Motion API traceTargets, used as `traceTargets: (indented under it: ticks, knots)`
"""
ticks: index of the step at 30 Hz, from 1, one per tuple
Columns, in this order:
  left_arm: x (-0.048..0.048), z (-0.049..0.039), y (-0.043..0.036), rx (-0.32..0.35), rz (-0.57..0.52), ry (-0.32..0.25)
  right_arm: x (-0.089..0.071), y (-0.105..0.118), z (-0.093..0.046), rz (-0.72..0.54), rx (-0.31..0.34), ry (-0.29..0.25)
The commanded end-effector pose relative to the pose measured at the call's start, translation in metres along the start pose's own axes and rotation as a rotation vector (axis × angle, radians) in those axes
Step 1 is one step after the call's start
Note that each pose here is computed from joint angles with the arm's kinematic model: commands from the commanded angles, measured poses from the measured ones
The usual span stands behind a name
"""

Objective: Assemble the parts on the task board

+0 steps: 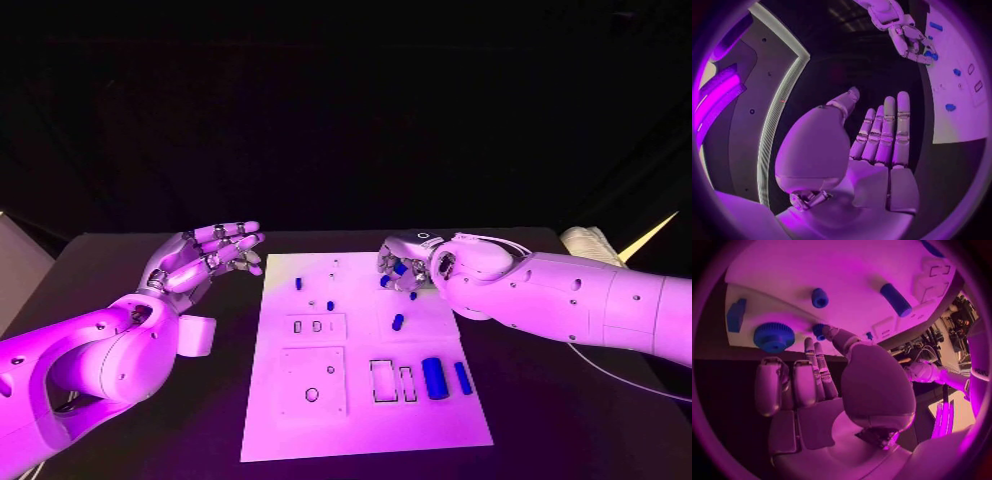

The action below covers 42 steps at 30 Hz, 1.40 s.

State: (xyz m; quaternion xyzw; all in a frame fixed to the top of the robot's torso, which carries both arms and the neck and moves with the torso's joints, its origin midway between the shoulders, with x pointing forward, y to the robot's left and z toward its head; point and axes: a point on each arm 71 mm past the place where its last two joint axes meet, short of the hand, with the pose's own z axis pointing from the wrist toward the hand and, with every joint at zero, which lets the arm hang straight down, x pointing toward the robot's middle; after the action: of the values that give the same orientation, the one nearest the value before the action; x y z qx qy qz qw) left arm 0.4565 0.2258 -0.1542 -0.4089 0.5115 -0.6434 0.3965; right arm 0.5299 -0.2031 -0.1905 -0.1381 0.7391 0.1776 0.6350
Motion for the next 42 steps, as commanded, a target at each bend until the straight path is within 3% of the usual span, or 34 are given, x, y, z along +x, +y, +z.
traceTargets:
  ticks: [1,13,21,28,42]
  knots:
    - [0.0024,0.0005,-0.0021,0.01,-0.004,0.02,0.001,0.001,0.0,-0.005,-0.008,0.011]
    - [0.0006,0.0009,-0.0021,0.008,-0.002,0.016,-0.001,0.004,-0.001,0.013,-0.012,-0.038]
    - [-0.0009,0.0009,-0.0021,0.006,0.0,0.012,-0.006,0.004,-0.003,0.015,-0.003,-0.111]
    - [-0.0018,0.0014,-0.0017,0.005,0.001,0.011,-0.016,0.011,-0.004,0.037,-0.014,-0.207]
    - [-0.0007,0.0022,-0.001,0.001,-0.003,0.019,-0.027,0.037,0.017,0.056,-0.04,-0.296]
